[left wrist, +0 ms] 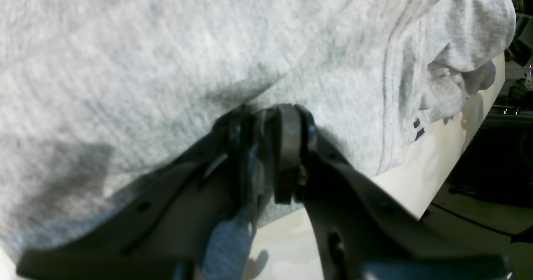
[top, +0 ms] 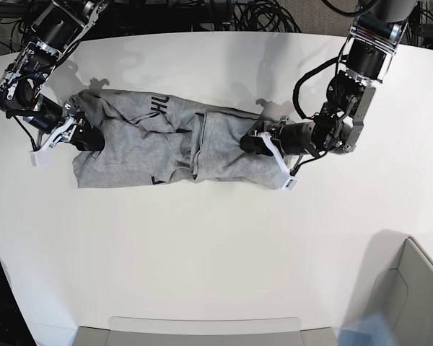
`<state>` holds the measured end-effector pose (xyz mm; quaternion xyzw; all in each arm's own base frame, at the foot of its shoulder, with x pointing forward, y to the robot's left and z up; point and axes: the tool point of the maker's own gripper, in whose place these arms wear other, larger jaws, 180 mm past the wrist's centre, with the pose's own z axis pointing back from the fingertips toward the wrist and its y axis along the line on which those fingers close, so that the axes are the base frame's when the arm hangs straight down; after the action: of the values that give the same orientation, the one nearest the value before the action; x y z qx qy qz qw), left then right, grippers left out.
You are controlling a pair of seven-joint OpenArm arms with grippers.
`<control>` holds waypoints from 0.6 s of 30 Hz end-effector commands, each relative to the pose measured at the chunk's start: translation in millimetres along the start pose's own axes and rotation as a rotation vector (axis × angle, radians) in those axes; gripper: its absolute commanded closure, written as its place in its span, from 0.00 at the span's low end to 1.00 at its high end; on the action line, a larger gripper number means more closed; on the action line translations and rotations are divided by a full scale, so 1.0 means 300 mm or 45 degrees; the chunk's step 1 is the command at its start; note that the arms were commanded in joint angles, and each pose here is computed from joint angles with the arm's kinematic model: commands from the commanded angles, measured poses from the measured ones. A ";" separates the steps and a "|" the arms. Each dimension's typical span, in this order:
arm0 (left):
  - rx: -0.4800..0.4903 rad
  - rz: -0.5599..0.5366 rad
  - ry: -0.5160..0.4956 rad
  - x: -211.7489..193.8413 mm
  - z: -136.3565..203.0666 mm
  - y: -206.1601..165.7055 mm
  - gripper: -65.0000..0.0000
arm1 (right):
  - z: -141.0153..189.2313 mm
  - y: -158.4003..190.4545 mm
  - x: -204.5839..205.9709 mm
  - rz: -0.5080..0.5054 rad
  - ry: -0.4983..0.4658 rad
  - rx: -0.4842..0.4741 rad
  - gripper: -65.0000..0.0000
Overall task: Fold the T-shirt properly
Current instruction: 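Grasp the strip's other end with the right gripper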
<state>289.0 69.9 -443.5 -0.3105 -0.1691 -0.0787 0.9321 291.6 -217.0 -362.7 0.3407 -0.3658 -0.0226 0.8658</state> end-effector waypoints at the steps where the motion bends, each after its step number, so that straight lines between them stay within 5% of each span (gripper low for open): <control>1: 0.194 -0.007 0.111 -0.064 0.021 0.115 0.81 | 0.029 -0.001 0.045 0.053 -0.045 -0.005 0.64; 18: 0.179 -0.005 0.108 -0.065 0.009 0.098 0.81 | 0.046 -0.062 -0.008 0.048 0.050 -0.100 0.64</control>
<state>288.6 68.8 -443.8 -0.3105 -0.1685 -0.0797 0.9321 276.7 -230.9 -381.2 0.3083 -0.3305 -0.0254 0.8917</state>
